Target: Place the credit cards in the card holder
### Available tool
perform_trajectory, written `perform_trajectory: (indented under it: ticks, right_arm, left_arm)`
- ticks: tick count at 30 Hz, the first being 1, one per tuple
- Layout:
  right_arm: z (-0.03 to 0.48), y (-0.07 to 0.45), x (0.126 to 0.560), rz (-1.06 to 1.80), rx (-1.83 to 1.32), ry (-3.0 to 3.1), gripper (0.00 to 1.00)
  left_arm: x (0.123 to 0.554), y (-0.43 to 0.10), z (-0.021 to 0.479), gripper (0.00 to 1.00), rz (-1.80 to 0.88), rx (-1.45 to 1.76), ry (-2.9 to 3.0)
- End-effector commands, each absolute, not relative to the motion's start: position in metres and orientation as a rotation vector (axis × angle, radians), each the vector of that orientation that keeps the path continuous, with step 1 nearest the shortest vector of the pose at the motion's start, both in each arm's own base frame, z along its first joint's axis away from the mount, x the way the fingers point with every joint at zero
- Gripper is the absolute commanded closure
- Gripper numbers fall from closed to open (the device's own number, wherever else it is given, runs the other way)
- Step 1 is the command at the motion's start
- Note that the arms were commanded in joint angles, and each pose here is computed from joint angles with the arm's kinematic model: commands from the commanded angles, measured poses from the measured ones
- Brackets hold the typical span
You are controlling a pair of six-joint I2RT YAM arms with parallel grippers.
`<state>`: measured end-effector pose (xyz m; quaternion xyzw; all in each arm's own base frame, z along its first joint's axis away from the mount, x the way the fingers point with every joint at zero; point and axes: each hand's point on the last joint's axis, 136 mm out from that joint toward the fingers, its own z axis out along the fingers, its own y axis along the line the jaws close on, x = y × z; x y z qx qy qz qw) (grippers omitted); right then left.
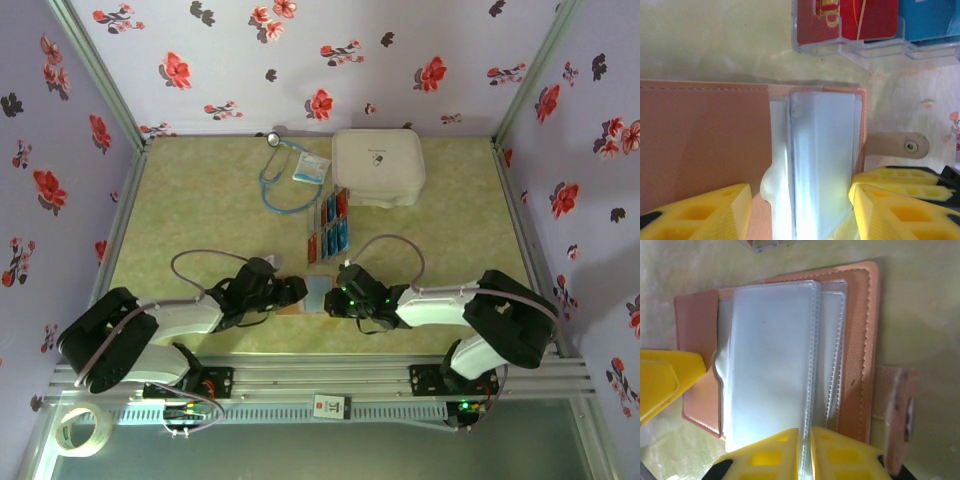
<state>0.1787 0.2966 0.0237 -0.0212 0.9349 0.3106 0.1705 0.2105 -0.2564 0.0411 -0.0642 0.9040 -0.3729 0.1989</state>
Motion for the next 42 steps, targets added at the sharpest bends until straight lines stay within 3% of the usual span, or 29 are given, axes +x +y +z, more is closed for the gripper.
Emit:
perform_trajectory:
  ticks: [1,5,12,42]
  right_arm:
    - [0.023,0.292,0.172,0.872,-0.032,2.670,0.86]
    - [0.049,0.296,0.181,0.864,-0.061,2.622,0.85]
    - [0.077,0.299,0.199,0.824,-0.109,2.579,0.73]
    - [0.044,0.325,0.218,0.799,-0.153,2.650,0.81]
  left_arm:
    - [0.213,-0.239,0.025,0.43,-0.937,-0.149,2.553]
    - [0.214,-0.238,0.024,0.44,-0.919,-0.117,2.568]
    - [0.211,-0.236,0.023,0.44,-0.919,-0.112,2.573]
    - [0.201,-0.225,0.022,0.45,-0.915,-0.113,2.570]
